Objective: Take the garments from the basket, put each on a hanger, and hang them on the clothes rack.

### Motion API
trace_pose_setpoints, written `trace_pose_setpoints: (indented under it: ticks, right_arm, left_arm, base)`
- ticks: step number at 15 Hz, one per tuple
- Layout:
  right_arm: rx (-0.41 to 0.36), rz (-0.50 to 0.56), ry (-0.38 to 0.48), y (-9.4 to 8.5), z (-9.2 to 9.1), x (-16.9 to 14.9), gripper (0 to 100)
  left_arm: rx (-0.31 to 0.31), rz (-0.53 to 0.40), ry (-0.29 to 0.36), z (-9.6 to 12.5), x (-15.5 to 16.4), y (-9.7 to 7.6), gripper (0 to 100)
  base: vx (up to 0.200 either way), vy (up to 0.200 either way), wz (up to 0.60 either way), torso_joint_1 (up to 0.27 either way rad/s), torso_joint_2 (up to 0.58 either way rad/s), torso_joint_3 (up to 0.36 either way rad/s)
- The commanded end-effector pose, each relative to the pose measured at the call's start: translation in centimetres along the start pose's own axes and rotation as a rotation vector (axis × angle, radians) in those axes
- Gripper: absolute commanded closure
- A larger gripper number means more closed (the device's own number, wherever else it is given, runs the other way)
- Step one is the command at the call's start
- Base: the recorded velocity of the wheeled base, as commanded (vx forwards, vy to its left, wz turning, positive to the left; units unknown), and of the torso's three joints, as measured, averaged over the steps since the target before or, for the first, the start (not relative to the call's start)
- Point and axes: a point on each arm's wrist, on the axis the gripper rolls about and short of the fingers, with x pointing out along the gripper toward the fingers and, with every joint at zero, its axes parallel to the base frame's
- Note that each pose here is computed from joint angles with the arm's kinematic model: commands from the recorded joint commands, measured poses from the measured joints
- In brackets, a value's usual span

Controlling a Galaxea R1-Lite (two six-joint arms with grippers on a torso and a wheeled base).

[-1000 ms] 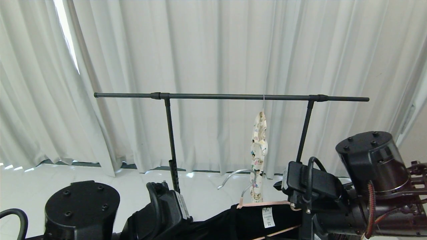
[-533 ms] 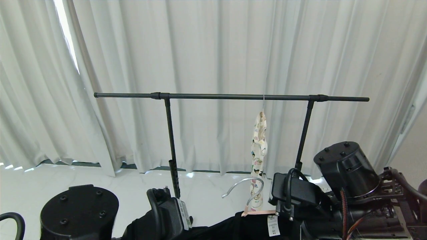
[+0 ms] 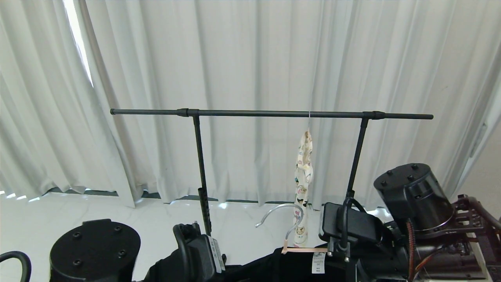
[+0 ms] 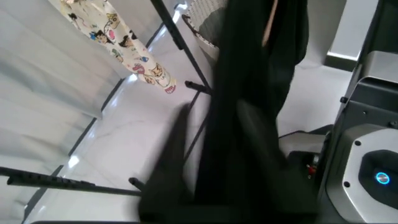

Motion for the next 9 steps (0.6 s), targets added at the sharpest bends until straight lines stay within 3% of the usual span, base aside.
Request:
trace_pose_setpoints:
  ticks: [1, 5, 9]
  right_arm:
    - [-0.011, -0.012, -0.029, 0.0, 0.2, -0.8, 100]
    - [-0.038, -0.052, -0.1, -0.1, 0.8, -2.5, 100]
    - [-0.068, -0.139, -0.149, -1.4, 0.7, -4.5, 100]
  left_arm:
    - [-0.002, 0.003, 0.007, -0.1, 0.1, 0.0, 0]
    - [-0.013, 0.037, 0.015, -0.2, 0.0, 0.5, 0]
    - [-0.096, 0.149, 0.092, -2.7, -1.2, 2.3, 0]
  base:
    - [0.0, 0.0, 0.0, 0.0, 0.0, 0.0]
    - [0.0, 0.0, 0.0, 0.0, 0.0, 0.0]
    - [0.0, 0.0, 0.0, 0.0, 0.0, 0.0]
